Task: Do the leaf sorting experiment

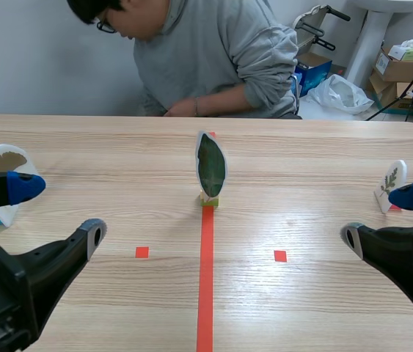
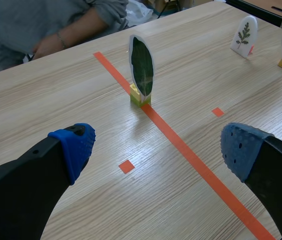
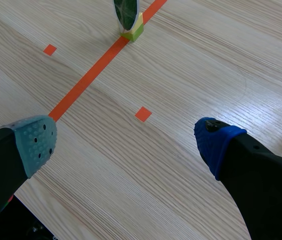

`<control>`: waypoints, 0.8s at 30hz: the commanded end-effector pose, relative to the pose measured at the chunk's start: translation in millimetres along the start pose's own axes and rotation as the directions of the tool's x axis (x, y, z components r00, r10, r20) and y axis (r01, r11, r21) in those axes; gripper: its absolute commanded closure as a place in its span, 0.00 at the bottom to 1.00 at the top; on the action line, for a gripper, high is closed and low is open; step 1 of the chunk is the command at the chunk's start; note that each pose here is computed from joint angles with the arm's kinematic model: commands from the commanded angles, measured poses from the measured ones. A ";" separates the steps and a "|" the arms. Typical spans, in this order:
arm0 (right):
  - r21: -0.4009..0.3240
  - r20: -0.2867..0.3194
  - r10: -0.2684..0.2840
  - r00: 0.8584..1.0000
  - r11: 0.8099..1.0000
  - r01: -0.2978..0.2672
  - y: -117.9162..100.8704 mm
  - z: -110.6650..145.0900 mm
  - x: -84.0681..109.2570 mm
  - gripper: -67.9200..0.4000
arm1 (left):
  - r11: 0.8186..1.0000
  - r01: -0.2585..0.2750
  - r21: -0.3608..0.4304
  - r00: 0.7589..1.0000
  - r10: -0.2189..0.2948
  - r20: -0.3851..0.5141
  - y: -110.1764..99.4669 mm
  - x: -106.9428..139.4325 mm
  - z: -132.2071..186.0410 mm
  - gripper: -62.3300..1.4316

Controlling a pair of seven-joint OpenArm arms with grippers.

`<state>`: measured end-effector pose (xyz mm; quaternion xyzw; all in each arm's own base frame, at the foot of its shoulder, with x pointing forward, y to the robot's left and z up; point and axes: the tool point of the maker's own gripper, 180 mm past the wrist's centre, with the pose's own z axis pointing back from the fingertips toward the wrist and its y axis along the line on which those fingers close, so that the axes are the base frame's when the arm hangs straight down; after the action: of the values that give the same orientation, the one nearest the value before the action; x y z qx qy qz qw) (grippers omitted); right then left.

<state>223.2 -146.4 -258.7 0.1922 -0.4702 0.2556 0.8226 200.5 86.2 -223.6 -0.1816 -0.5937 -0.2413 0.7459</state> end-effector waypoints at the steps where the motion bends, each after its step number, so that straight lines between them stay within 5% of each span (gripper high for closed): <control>1: 0.003 0.017 0.026 1.000 1.000 -0.026 -2.2 1.7 8.0 0.17 | 1.000 -0.001 0.000 1.000 0.001 0.031 1.3 7.0 -2.0 0.14; 10: 0.002 0.009 0.026 1.000 1.000 -0.026 -2.3 1.7 6.6 0.17 | 0.999 0.006 -0.032 1.000 -0.006 0.006 7.6 -8.8 -19.1 0.14; 24: 0.002 0.010 0.026 1.000 1.000 -0.026 -2.3 1.7 6.8 0.17 | 0.983 0.077 -0.164 0.995 -0.087 -0.056 35.2 -49.1 -104.2 0.14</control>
<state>222.1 -147.1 -261.0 0.1904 -0.4642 0.2570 0.8260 290.3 72.5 -308.2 -0.1978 -0.5363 -0.3285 0.7519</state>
